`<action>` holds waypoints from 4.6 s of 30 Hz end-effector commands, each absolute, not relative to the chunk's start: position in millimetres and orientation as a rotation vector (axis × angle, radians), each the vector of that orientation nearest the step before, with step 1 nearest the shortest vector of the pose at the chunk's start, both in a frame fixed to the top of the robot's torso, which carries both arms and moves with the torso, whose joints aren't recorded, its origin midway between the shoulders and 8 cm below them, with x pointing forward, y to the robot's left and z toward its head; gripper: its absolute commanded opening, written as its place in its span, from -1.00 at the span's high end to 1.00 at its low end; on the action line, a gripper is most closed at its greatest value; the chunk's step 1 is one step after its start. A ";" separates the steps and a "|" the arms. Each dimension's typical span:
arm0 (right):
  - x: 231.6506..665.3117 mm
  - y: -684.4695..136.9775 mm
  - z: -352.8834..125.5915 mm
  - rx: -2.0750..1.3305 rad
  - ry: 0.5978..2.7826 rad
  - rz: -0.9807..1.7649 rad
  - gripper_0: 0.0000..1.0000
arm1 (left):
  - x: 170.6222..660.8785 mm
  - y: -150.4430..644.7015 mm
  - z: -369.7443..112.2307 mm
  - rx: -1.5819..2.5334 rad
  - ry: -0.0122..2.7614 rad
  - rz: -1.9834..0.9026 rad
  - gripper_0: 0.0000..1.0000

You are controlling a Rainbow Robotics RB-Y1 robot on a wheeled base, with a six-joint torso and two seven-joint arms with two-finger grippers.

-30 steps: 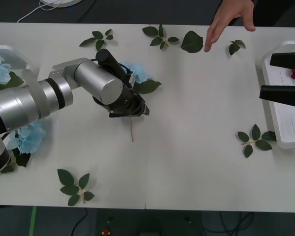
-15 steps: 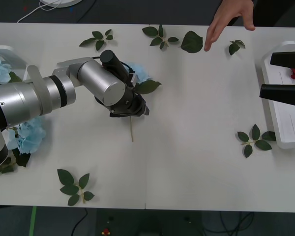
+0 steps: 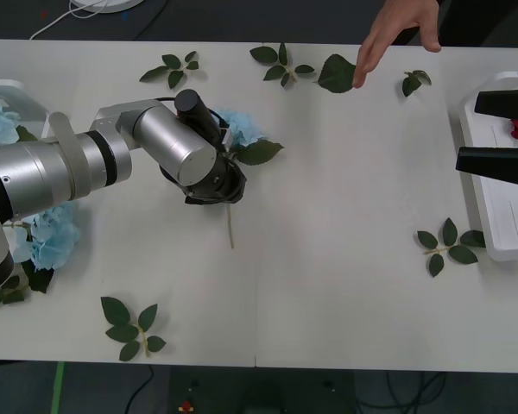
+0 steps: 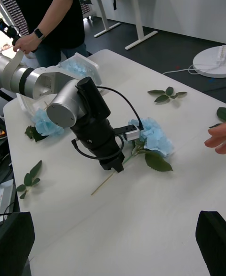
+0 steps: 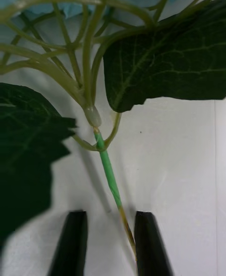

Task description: Place the red flowers into the right box and the blue flowers into the left box. If a person shows an open palm, hand one flower to the person first, then continue sorting.

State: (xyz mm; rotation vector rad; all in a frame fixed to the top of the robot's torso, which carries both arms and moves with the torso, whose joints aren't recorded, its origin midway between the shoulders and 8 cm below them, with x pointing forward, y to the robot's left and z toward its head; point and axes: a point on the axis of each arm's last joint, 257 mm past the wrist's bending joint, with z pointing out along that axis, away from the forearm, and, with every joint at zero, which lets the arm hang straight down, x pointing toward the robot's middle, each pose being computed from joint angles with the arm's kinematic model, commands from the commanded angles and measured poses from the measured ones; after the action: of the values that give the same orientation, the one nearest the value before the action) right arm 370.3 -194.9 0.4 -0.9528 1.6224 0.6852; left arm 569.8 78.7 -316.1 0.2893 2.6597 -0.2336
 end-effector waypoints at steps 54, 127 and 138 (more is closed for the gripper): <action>367.2 -192.1 10.8 -0.946 1.577 0.680 -1.00 | 597.8 0.2 128.2 0.113 2.039 -1.269 1.00; 367.5 -192.2 11.1 -0.945 1.577 0.680 -1.00 | 624.8 -95.1 116.4 0.334 1.400 -1.028 1.00; 367.5 -192.2 11.1 -0.945 1.577 0.680 -1.00 | 624.8 -95.1 116.4 0.334 1.400 -1.028 1.00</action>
State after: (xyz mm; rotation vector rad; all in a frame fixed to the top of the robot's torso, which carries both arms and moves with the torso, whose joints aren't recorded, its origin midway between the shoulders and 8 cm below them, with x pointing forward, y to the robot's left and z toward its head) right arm 371.9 -195.2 2.7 -0.9413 1.6166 0.6849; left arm 635.0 -88.0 104.2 0.3283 1.4312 -0.9980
